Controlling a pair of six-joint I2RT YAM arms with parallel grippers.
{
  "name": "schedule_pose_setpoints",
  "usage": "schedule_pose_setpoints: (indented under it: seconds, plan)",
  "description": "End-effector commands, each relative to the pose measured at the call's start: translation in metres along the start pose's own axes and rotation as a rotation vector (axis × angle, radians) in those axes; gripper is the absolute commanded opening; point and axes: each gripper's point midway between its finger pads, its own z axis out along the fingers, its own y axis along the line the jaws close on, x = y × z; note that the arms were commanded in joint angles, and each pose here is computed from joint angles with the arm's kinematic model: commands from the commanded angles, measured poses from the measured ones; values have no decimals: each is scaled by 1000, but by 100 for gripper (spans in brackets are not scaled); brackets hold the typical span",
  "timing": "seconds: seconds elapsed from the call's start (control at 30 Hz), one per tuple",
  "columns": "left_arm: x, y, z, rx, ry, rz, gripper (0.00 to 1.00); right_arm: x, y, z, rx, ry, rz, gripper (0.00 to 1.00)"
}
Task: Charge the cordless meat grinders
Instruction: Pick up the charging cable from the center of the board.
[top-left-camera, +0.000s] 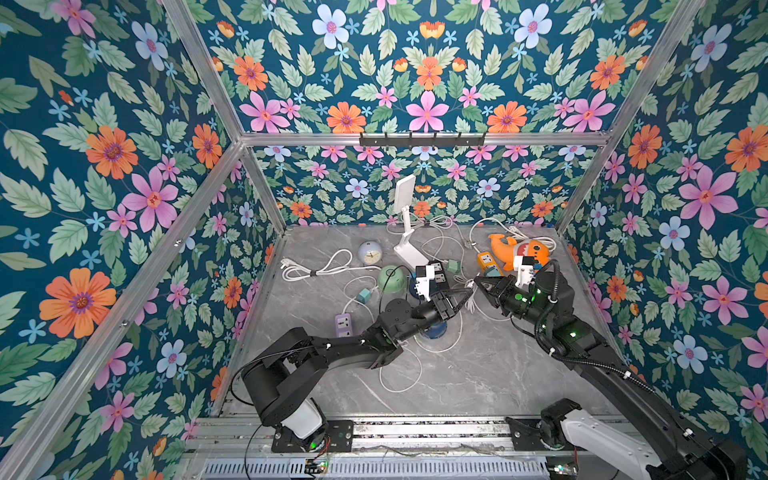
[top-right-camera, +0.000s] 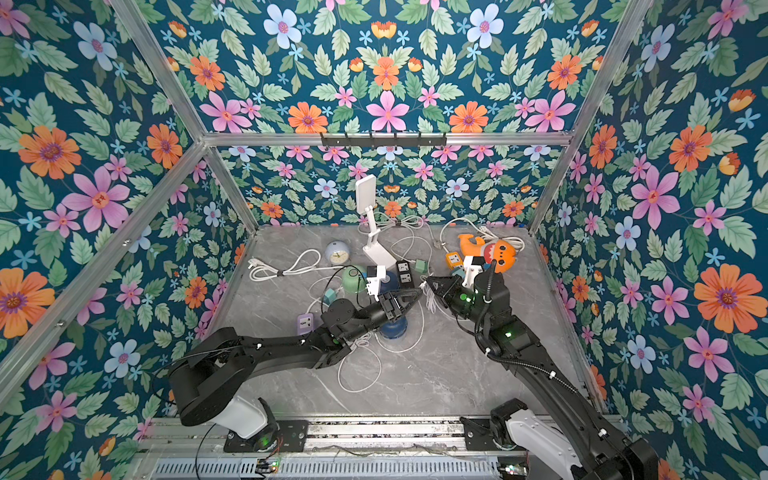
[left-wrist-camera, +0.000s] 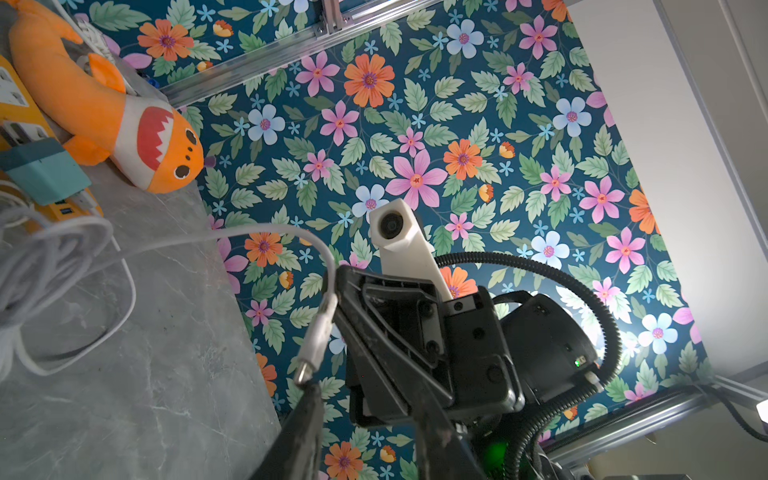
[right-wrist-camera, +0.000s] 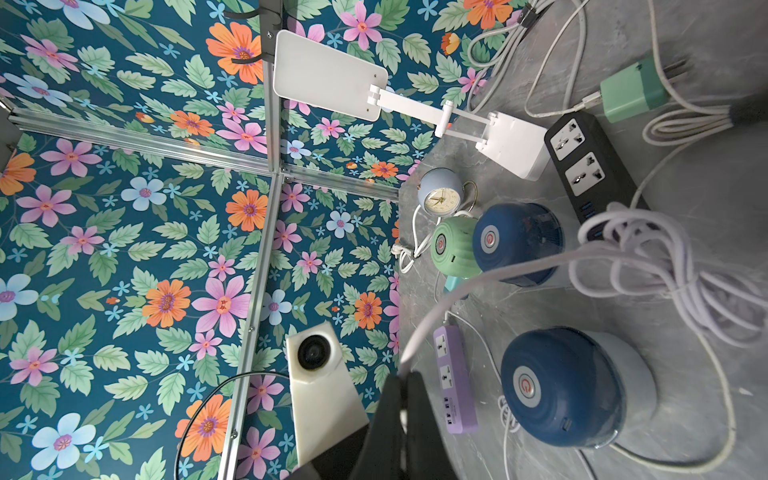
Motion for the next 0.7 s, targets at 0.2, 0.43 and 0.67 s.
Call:
schedule_pose_setpoints:
  seconds: [0.2,0.43,0.67]
  plan:
    - [2,4,-14,-23,-4,3,50,-4,13,1,-47,-13,-19,0]
    - [-1,-3,3,10,2,21,43,-1,13,2,-62,0,2,0]
    - [-3,-2,10,27,1,15,38,1,13,-2,-67,3,3,0]
